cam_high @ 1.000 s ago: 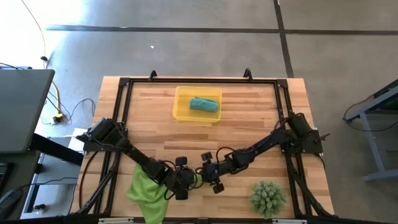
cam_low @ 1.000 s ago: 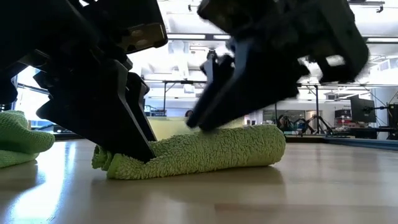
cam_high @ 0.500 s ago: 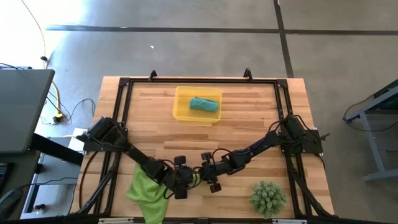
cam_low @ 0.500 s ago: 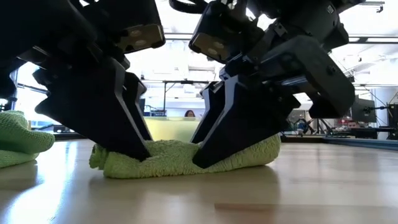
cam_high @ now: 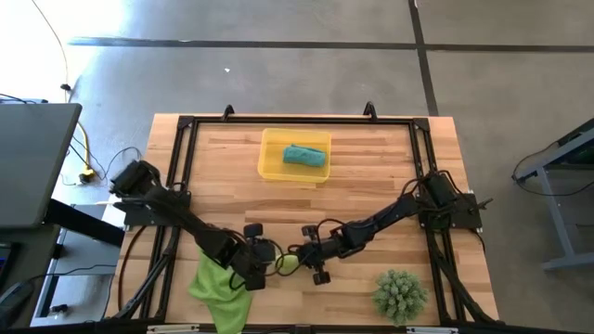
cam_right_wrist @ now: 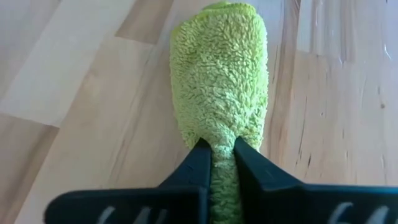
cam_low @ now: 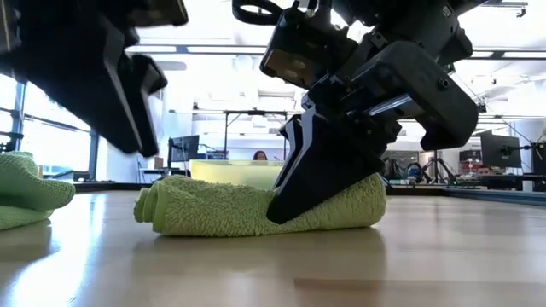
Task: Roll microfiber towels into tight, uniform cylinder then place into a basket
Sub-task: Put the rolled light green microfiber towel into the bin
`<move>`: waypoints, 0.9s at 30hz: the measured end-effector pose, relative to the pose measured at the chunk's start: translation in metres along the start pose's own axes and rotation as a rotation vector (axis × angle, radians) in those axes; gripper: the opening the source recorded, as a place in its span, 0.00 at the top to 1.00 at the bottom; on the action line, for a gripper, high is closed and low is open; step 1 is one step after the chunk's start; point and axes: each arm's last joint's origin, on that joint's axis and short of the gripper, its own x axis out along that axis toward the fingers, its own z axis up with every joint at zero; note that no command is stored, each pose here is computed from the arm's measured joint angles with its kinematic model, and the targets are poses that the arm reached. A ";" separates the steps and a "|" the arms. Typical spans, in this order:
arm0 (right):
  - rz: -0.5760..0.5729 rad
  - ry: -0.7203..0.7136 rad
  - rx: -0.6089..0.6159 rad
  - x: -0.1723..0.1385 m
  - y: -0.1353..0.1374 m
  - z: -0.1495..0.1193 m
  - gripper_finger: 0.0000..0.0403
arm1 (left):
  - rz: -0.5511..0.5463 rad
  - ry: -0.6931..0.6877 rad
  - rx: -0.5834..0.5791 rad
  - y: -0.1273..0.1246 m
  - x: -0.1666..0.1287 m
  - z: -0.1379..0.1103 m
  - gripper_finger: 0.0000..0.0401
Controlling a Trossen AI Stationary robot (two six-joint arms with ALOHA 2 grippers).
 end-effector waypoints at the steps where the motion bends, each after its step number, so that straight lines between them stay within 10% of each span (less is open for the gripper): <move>1: 0.002 0.000 0.001 0.000 0.000 0.000 0.97 | 0.002 0.003 -0.008 0.002 -0.005 0.000 0.63; 16: -0.097 -0.110 -0.028 -0.106 -0.050 0.041 0.99 | -0.104 -0.204 -0.138 0.030 -0.096 0.020 0.63; 27: -0.415 -0.263 0.001 -0.178 -0.168 0.044 0.99 | -0.012 -0.356 -0.078 0.059 -0.136 0.024 0.63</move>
